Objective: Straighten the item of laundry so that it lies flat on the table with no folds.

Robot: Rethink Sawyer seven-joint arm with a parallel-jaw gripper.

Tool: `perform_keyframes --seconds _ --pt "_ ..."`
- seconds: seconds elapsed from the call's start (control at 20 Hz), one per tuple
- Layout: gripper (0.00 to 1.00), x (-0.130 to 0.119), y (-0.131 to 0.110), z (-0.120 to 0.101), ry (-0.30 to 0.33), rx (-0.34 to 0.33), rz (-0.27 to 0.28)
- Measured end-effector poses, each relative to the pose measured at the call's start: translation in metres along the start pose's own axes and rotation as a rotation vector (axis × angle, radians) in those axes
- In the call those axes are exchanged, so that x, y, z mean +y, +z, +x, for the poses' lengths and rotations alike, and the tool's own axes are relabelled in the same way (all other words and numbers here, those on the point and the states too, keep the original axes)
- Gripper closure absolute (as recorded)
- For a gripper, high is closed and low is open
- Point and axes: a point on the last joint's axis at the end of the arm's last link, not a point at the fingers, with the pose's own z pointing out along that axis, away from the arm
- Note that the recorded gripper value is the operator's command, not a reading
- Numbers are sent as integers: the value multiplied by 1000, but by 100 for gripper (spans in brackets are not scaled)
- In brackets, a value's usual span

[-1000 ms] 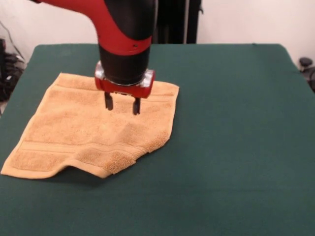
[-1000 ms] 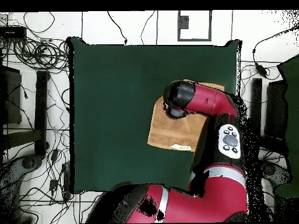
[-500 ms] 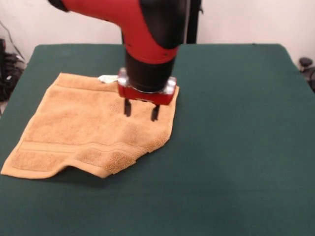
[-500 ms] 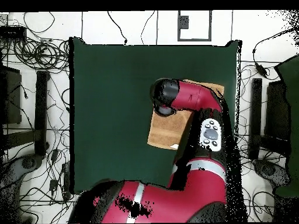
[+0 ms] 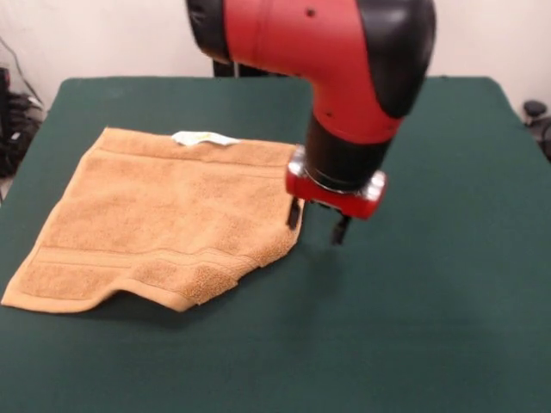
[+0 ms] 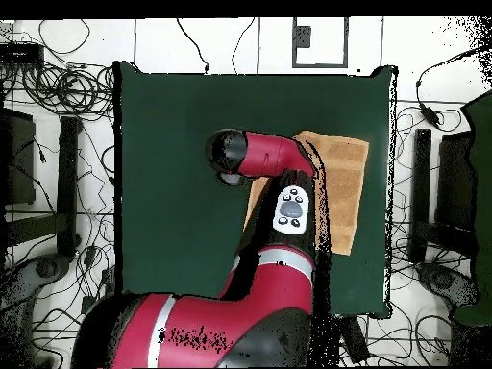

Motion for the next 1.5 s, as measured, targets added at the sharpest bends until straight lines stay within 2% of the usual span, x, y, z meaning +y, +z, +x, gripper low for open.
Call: perform_keyframes --seconds 0.1,0.25,0.6,0.95,1.5 --pt "0 5 11 0 28 -27 -6" --pt "0 1 12 -11 57 -43 -37" --pt "0 -9 14 -24 93 34 -103" --pt "0 -8 15 -31 71 75 -93" --pt "0 -6 14 -32 48 88 -76"
